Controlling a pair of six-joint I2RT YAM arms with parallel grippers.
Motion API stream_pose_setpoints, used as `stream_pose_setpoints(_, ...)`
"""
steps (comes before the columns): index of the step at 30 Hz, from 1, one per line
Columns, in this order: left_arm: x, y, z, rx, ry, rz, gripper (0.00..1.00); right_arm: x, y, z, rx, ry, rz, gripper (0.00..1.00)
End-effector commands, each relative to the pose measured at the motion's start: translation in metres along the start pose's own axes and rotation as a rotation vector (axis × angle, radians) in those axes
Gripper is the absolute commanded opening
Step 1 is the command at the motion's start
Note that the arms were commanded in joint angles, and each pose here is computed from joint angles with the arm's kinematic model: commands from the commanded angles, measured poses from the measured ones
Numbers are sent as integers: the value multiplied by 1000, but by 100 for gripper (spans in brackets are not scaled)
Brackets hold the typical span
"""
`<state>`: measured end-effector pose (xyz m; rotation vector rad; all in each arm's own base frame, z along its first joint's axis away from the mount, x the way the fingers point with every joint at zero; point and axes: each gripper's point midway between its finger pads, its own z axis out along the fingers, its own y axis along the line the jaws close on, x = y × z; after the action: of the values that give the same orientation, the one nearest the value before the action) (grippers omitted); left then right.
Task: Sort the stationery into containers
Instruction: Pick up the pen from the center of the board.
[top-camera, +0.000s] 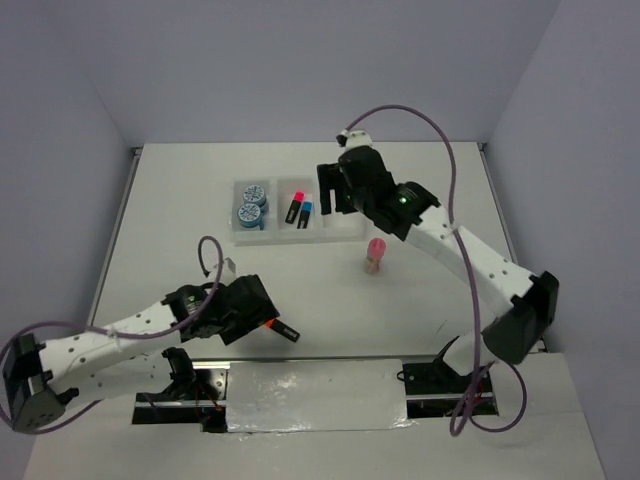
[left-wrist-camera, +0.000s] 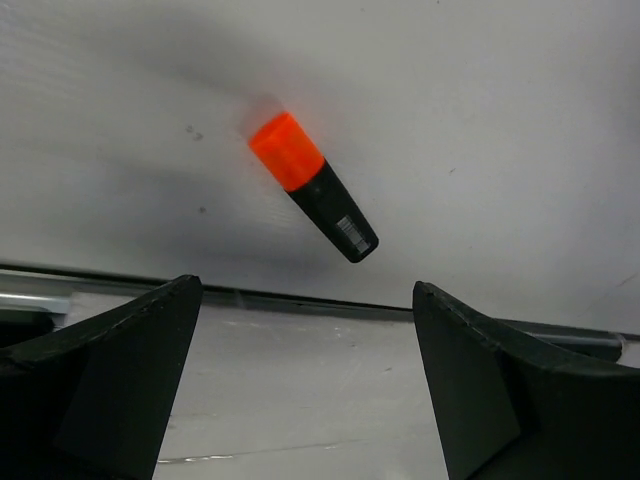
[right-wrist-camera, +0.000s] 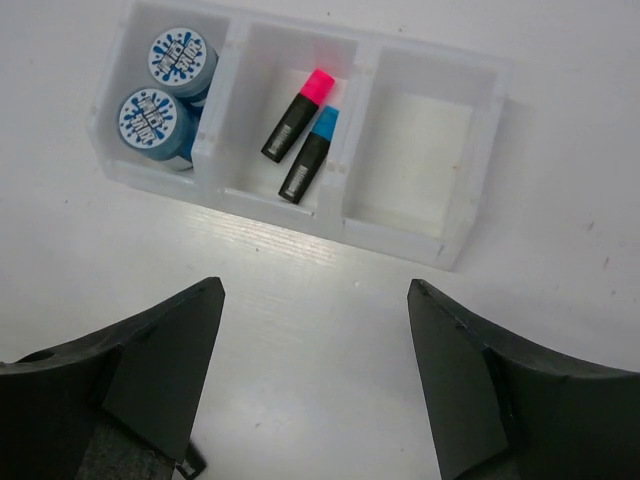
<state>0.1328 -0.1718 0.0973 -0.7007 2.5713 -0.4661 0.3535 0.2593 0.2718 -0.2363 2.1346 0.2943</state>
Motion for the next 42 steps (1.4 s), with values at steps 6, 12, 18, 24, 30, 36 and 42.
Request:
stream_pose_setpoints(6,10,-28,33,-170,-65,-179,99,58,-22,-42,-18,28,17,82)
stream_pose_setpoints(12,8,-32,55,-279,-122,-166,96,68,-35,-56,0,8,9,82)
stream_pose_setpoints(18,21,-28,73,-338,-92,-151,92,70,-38,-57,6,1,-8,82)
stream_pose_setpoints(24,30,-18,81,-381,-63,-132,88,71,-38,-55,4,-3,-10,82)
stream_pose_setpoints(30,42,-7,92,-376,-25,-134,45,72,-36,-55,-7,-7,-6,82)
stream_pose_setpoints(36,55,14,107,-424,22,-91,40,68,-40,-63,-2,-23,-7,82)
stream_pose_setpoints(42,37,-14,106,-342,-32,46,0,64,-38,-71,-29,-45,2,83)
